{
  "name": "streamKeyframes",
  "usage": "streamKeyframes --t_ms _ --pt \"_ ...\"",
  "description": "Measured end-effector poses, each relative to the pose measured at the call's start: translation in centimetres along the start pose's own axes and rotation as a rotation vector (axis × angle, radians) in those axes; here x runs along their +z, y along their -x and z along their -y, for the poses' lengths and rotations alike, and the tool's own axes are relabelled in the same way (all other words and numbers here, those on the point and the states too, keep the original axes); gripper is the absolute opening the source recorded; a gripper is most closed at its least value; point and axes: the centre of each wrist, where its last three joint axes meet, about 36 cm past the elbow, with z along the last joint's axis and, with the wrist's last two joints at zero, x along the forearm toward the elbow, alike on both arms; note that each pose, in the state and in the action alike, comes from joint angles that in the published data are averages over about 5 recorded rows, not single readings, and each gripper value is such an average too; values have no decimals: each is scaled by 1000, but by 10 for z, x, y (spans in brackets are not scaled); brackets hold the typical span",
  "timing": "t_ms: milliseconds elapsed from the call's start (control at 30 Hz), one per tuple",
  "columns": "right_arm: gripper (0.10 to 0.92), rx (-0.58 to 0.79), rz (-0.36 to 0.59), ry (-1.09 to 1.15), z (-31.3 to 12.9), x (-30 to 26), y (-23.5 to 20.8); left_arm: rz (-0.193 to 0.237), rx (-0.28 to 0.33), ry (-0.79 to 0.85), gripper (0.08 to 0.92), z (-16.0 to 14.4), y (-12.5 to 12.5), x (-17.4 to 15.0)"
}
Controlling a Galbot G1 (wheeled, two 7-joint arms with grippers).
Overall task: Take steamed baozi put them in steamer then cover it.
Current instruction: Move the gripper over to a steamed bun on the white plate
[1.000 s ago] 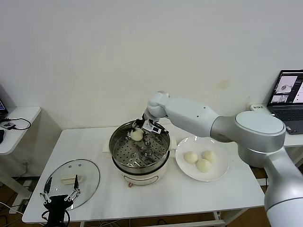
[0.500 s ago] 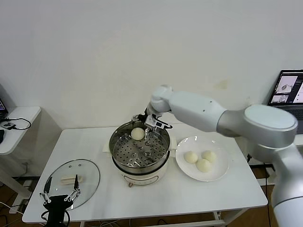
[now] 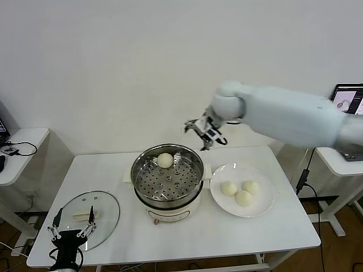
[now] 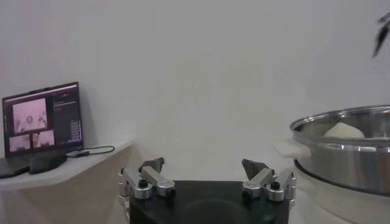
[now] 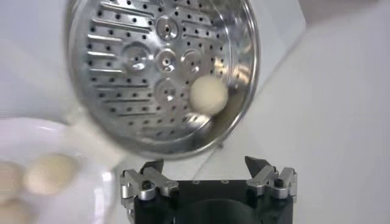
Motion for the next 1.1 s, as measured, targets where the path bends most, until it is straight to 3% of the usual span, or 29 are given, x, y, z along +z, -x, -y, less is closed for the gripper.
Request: streamKeyframes --t_ms 333,1100 --pt "823 -47 -54 218 -66 45 -3 -4 -4 12 823 -5 0 -3" --pt "823 -156 -98 384 -128 71 114 -16 -22 26 823 -12 0 -4"
